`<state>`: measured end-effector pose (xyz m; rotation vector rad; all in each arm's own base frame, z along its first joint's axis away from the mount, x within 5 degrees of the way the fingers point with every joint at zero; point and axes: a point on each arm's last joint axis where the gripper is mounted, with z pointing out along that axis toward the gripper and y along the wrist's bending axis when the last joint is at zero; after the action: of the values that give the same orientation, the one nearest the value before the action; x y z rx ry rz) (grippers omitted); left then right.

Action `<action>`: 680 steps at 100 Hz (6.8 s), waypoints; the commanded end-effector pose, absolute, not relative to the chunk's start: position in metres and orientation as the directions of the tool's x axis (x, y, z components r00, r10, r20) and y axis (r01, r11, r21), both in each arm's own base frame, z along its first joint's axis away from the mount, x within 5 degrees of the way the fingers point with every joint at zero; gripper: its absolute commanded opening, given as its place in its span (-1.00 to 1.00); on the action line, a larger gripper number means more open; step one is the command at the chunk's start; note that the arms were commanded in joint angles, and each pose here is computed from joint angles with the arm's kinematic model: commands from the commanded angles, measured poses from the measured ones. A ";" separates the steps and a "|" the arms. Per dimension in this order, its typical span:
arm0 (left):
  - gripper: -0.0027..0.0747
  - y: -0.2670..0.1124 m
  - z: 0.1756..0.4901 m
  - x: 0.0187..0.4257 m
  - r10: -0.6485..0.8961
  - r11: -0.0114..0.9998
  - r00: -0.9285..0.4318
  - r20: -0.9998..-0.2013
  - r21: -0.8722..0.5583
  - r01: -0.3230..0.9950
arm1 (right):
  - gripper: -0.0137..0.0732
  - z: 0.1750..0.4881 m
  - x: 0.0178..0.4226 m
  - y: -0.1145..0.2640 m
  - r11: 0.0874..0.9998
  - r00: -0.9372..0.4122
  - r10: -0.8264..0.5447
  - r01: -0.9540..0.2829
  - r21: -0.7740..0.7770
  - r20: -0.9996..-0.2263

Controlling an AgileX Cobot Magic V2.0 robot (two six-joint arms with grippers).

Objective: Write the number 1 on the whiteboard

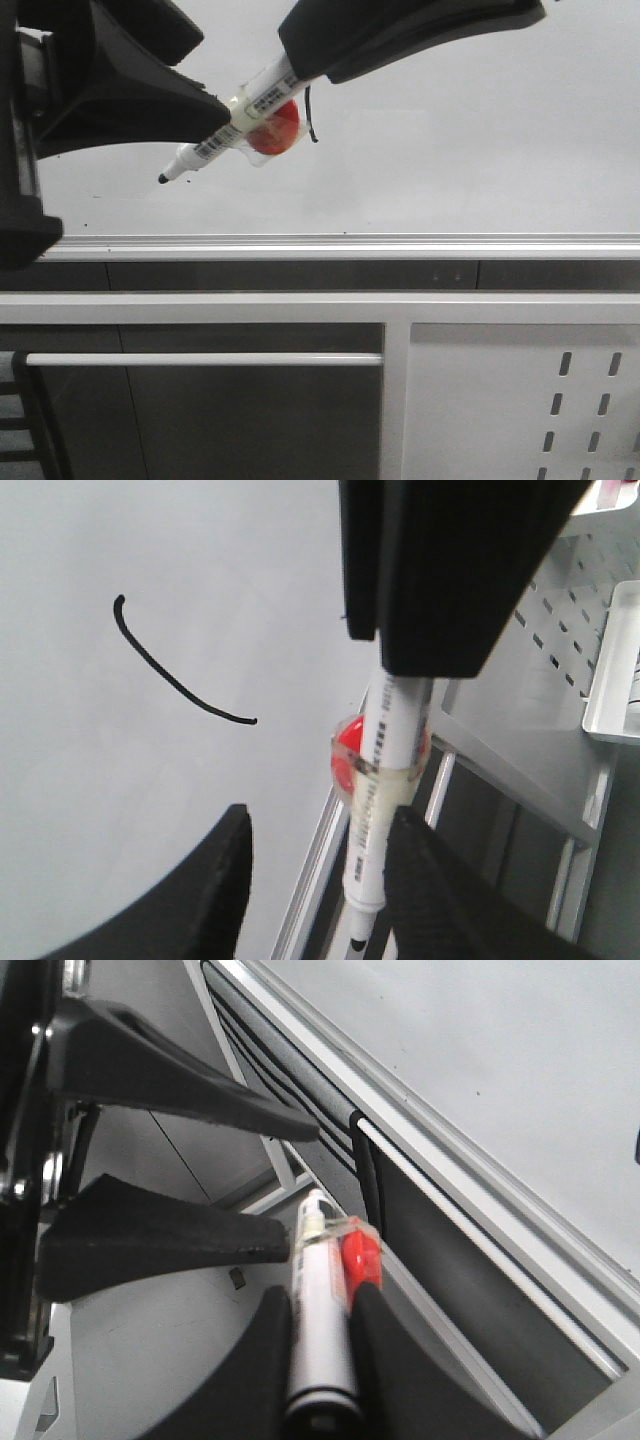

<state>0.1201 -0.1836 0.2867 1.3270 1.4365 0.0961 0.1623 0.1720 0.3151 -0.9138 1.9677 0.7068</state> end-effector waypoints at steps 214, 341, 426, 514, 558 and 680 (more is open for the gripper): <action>-0.98 -0.184 0.301 0.122 0.708 0.417 0.241 -0.664 0.668 0.616 | -0.84 0.346 0.159 0.176 0.557 -0.308 -0.268 -0.823 0.114 -0.913; -0.98 -0.194 0.251 0.099 -0.049 0.943 -0.022 -0.999 -0.054 0.328 | -0.86 0.369 0.098 0.067 0.757 -0.044 -0.268 -0.628 -0.182 -0.963; -0.98 -0.181 0.243 0.145 -0.091 0.990 -0.029 -0.995 -0.094 0.105 | -0.86 0.355 0.095 0.064 0.744 -0.052 -0.331 -0.629 -0.227 -0.942; -0.97 -0.192 0.265 0.169 -0.150 0.985 -0.050 -0.987 -0.154 0.081 | -0.86 0.358 0.096 0.063 0.756 -0.032 -0.317 -0.612 -0.232 -0.948; -0.97 -0.189 0.271 0.191 -0.101 0.990 -0.113 -0.988 -0.111 0.086 | -0.86 0.358 0.096 0.063 0.757 -0.030 -0.315 -0.610 -0.232 -0.949; -0.93 -0.197 0.278 0.213 -0.013 0.997 -0.113 -0.993 -0.021 0.072 | -0.86 0.360 0.097 0.063 0.767 -0.014 -0.303 -0.597 -0.236 -0.953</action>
<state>0.2066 -0.1973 0.2496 0.0378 1.8434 -0.0869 0.0948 0.0651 0.3463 -0.8025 1.6868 0.2909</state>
